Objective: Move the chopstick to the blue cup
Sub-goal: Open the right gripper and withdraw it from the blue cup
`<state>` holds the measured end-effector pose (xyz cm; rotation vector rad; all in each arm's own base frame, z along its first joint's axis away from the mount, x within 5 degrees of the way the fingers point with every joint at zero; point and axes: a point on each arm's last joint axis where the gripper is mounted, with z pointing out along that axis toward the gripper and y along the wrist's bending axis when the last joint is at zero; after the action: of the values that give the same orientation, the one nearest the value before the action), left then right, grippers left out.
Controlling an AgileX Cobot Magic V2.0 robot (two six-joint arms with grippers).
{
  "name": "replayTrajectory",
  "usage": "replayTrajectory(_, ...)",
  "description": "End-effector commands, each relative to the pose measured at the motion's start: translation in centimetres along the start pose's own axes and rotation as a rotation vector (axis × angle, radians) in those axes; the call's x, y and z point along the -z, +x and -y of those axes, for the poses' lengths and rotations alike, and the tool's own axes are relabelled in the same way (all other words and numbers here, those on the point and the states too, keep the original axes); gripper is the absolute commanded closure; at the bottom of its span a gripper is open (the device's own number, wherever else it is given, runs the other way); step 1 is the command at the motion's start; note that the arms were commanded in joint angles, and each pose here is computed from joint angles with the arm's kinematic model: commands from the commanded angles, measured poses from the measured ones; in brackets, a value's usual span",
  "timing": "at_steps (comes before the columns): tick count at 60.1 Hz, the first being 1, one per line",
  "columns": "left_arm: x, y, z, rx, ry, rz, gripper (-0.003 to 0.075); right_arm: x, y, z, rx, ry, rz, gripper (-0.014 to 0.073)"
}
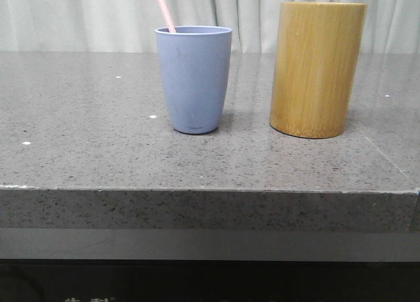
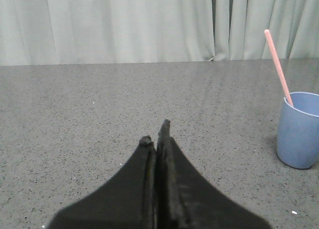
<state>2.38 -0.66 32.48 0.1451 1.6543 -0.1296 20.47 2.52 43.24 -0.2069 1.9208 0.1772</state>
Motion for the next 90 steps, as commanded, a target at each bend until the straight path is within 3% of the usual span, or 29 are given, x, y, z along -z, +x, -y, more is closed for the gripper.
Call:
replayTrajectory(1,0.1,-1.5,0.0,0.017,0.001,0.094,0.0739,2.4,1.0,-0.1,0.042,0.046,0.136,0.0672)
replayTrajectory(19,0.1,-1.5,0.0,0.017,0.001,0.094,0.0739,7.2,11.2,-1.1,0.024,0.095,0.265,0.0672)
replayTrajectory(34,0.1,-1.5,0.0,0.017,0.001,0.094,0.0739,9.8,16.1,-2.1,-0.007,0.064,0.340,0.0672)
replayTrajectory(90,0.1,-1.5,0.0,0.017,0.001,0.094,0.0739,10.7,17.2,-2.3,-0.001,0.059,0.379,0.0672)
